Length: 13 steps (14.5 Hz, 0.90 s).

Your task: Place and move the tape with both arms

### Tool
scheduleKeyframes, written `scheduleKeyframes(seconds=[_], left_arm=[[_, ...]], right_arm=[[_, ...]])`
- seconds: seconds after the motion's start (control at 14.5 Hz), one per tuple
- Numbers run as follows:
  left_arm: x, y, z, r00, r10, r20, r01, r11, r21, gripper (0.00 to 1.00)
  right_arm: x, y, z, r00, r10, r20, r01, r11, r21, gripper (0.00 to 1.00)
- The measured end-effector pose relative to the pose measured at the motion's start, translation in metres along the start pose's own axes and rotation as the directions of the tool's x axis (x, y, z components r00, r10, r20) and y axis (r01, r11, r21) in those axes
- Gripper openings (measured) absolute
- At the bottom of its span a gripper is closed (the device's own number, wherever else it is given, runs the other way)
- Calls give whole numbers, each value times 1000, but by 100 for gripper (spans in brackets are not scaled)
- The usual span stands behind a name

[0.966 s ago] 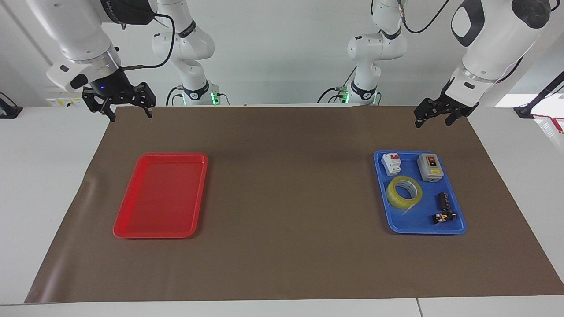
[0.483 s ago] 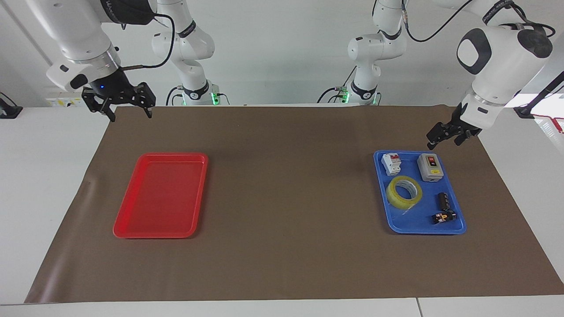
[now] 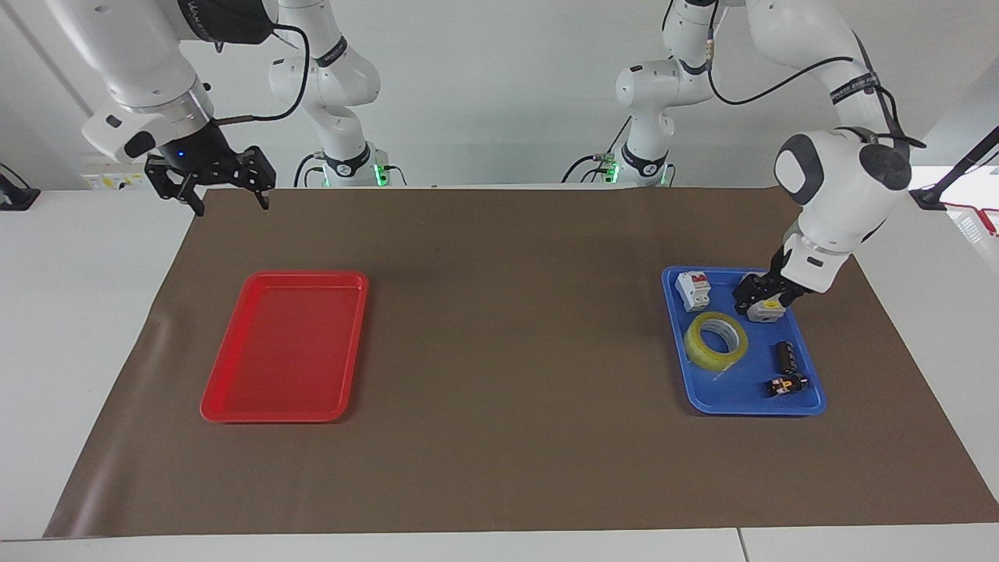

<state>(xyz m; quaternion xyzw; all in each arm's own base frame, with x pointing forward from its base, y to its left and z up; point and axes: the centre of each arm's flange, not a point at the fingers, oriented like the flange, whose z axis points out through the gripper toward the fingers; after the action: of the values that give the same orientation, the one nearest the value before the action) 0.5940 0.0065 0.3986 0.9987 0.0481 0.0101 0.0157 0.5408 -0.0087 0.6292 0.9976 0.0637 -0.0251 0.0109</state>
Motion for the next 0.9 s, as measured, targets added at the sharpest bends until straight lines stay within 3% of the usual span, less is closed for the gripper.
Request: scheduleKeyframes(seconds=[0.62, 0.9], left_arm=[[9, -1, 24, 999, -3, -45, 3, 1000, -5, 100], [7, -5, 62, 1000, -8, -17, 8, 1000, -4, 100]], right_arm=[[0, 0, 0, 1000, 0, 0, 0, 1000, 0, 100], [0, 0, 0, 1000, 0, 0, 0, 1000, 0, 100]])
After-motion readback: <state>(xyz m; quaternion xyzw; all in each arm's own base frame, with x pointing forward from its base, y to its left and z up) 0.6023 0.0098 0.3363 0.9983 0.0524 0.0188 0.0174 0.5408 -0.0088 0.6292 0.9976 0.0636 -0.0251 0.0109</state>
